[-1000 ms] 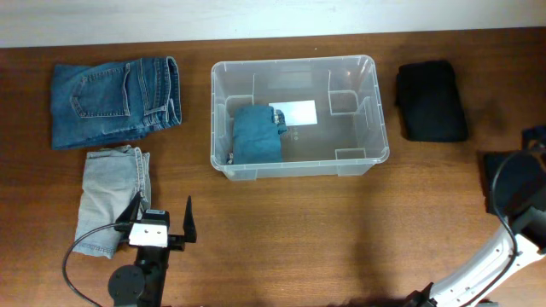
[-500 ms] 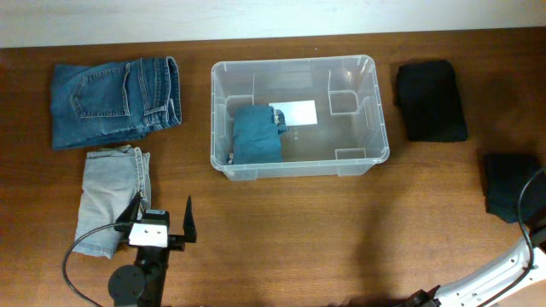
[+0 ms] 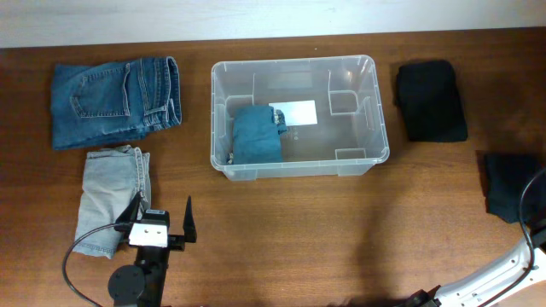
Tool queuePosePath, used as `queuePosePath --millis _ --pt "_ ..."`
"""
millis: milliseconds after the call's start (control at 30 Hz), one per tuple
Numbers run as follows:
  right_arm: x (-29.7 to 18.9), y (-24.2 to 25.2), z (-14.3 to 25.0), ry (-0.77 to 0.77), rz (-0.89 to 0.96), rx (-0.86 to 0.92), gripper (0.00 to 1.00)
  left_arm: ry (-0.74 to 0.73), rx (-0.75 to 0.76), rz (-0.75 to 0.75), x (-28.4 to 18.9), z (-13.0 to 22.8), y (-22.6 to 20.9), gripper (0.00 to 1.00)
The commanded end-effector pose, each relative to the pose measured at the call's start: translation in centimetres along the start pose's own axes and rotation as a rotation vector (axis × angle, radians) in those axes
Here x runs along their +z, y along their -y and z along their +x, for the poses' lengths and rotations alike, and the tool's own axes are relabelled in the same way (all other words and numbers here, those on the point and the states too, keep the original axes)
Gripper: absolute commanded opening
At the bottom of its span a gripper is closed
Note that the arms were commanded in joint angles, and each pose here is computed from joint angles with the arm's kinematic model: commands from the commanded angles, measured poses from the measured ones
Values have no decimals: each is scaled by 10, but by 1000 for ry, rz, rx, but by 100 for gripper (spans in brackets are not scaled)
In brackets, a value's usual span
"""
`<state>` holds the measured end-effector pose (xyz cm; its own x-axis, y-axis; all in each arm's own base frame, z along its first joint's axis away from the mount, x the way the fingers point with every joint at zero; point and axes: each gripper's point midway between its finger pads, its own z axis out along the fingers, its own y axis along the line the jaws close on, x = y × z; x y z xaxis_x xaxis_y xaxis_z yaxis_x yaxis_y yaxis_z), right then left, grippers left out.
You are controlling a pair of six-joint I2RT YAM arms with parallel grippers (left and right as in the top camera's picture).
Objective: Pack container
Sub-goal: 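Move the right gripper to the black folded cloth at far right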
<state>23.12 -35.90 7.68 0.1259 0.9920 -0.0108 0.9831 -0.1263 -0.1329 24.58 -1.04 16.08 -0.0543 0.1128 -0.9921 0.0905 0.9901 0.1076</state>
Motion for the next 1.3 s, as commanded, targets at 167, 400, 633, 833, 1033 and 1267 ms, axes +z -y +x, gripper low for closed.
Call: queuePosePath --millis 167,400,633,833,1033,1267 --pt "42 -12 16 -80 -71 -58 99 -4 11 -14 0 2 -3 99" --pt "63 -16 19 -81 -92 -78 99 -4 12 -14 0 2 -3 99" --pt "80 -17 22 -79 -97 -91 99 -4 12 -14 0 2 -3 99" --pt "94 -24 29 -94 -149 -134 99 -4 12 -14 0 2 -3 99" --pt "100 -32 35 -115 -196 -138 98 -4 12 -14 0 2 -3 99" --pt "109 -32 39 -121 -203 -139 95 -4 11 -14 0 2 -3 99"
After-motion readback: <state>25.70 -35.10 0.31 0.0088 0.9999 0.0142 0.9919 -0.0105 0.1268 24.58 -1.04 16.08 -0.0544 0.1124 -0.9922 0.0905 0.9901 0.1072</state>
